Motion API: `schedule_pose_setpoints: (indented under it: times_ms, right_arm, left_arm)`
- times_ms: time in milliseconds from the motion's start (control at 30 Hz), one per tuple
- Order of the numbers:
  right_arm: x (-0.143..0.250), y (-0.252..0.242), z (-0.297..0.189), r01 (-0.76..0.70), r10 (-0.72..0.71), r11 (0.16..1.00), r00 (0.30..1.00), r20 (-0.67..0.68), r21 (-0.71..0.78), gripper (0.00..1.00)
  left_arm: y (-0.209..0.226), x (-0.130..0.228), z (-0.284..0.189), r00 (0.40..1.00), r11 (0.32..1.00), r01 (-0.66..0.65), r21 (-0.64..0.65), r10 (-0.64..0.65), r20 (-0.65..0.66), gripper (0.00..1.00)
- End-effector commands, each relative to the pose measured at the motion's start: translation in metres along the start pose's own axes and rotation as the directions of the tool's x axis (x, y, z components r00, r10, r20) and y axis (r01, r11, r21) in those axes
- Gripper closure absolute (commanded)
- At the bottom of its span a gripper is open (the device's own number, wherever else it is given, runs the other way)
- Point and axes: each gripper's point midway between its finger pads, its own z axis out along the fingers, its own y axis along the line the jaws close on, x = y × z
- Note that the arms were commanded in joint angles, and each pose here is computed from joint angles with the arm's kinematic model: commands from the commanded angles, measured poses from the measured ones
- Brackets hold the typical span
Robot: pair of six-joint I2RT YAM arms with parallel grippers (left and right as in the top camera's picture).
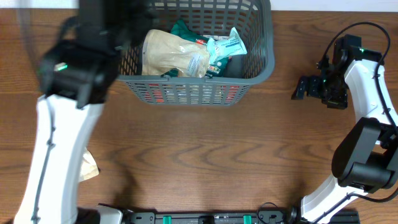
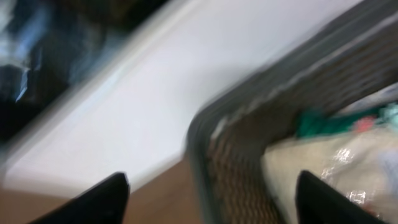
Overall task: Pack container
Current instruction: 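Return the left gripper to grasp the remaining clear pouch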
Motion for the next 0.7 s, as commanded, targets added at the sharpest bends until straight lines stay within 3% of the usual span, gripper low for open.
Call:
schedule_pose_setpoints:
  times_ms: [0, 267, 433, 600, 667]
  right_arm:
    - [0.001, 0.000, -0.001, 0.019, -0.019, 1.000, 1.000, 0.000, 0.002, 0.01]
    - [0.001, 0.000, -0.001, 0.019, -0.019, 1.000, 1.000, 0.000, 0.002, 0.01]
    - [0.001, 0.000, -0.001, 0.019, -0.019, 1.000, 1.000, 0.001, 0.002, 0.01]
    - [0.001, 0.000, -0.001, 0.019, -0.019, 1.000, 1.000, 0.000, -0.002, 0.01]
    - [0.001, 0.001, -0.001, 0.019, -0.019, 1.000, 1.000, 0.000, -0.005, 0.01]
  left_arm:
    - [0.049, 0.056, -0.034, 0.929, 0.929, 0.325, -0.176, -0.348, -0.122, 0.17]
    - [0.065, 0.170, -0.116, 0.745, 0.841, 0.419, -0.342, -0.534, -0.400, 0.16]
    - [0.053, 0.208, -0.149, 0.652, 0.771, 0.482, -0.417, -0.633, -0.417, 0.16]
    - [0.023, 0.256, -0.171, 0.590, 0.745, 0.487, -0.456, -0.666, -0.457, 0.15]
    - [0.011, 0.276, -0.173, 0.556, 0.719, 0.500, -0.483, -0.693, -0.458, 0.10]
